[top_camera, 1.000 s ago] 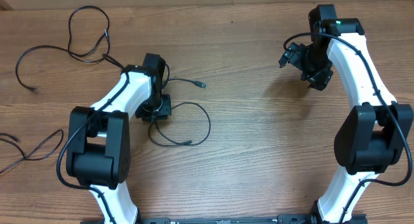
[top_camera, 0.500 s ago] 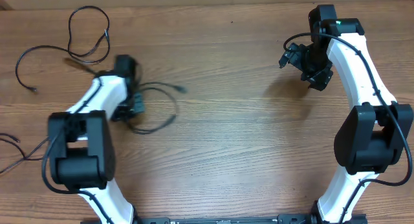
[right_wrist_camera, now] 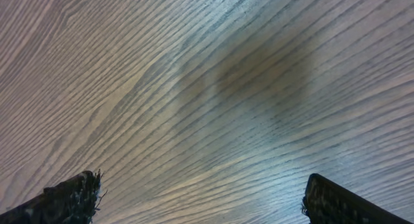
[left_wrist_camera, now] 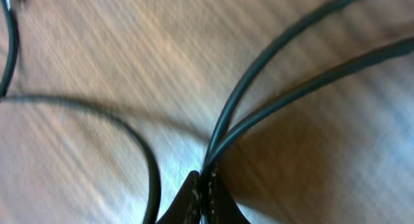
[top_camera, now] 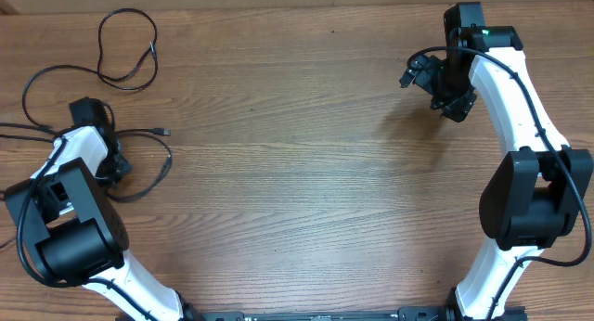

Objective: Untangle cables
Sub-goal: 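Place the cable at the table's left with the left gripper and release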

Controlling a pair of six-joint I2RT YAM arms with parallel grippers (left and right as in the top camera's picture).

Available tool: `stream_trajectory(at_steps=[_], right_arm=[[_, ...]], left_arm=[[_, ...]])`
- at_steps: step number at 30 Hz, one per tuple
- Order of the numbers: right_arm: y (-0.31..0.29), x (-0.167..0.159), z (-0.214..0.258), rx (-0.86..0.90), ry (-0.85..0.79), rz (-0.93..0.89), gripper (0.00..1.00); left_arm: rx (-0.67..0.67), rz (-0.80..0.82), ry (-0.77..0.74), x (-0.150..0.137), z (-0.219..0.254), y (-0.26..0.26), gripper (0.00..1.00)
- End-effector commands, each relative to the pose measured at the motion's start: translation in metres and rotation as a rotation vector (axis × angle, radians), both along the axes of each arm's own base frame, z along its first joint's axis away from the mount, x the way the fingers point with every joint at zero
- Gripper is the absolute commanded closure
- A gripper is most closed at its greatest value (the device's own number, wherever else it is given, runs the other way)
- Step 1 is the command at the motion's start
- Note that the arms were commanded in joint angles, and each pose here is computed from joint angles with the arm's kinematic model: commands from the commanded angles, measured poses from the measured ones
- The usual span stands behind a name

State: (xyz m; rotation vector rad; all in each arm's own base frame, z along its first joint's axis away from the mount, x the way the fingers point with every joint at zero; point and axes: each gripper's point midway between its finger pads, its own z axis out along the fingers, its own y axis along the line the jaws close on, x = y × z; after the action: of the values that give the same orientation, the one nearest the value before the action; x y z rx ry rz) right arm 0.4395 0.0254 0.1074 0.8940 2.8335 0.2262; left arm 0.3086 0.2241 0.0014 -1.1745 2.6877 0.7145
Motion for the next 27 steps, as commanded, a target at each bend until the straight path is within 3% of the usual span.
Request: stream_trajectory(at_steps=[1, 5, 8, 11, 14, 19, 23, 27], right_arm=[[0.001, 0.000, 0.005, -0.007, -0.015, -0.002, 0.00], [0.001, 0.000, 0.005, -0.006, -0.015, -0.002, 0.00], [0.001, 0.000, 0.005, -0.007, -0.016, -0.002, 0.00], [0.001, 0.002, 0.006, -0.007, -0.025, -0.002, 0.00], [0.001, 0.005, 0.007, -0.007, -0.035, -0.001, 0.00], [0.000, 0.002, 0.006, -0.008, -0.024, 0.001, 0.00], [0.000, 0.002, 0.006, -0.008, -0.023, 0.001, 0.00], [0.001, 0.002, 0.006, -0.008, -0.024, 0.001, 0.00]], left_arm=[[-0.097, -0.056, -0.032, 0.012, -0.026, -0.011, 0.96], [-0.073, -0.056, -0.085, 0.027, -0.018, -0.004, 0.92], [-0.133, -0.068, -0.098, 0.035, -0.011, -0.012, 0.82], [-0.241, -0.094, -0.153, 0.056, 0.007, -0.025, 0.62], [-0.305, -0.109, -0.194, 0.074, 0.035, -0.032, 0.58], [-0.390, -0.146, -0.294, 0.090, 0.114, -0.048, 0.39], [-0.400, -0.209, -0.434, 0.084, 0.182, -0.066, 0.36], [-0.350, -0.261, -0.568, 0.056, 0.254, -0.084, 0.35]])
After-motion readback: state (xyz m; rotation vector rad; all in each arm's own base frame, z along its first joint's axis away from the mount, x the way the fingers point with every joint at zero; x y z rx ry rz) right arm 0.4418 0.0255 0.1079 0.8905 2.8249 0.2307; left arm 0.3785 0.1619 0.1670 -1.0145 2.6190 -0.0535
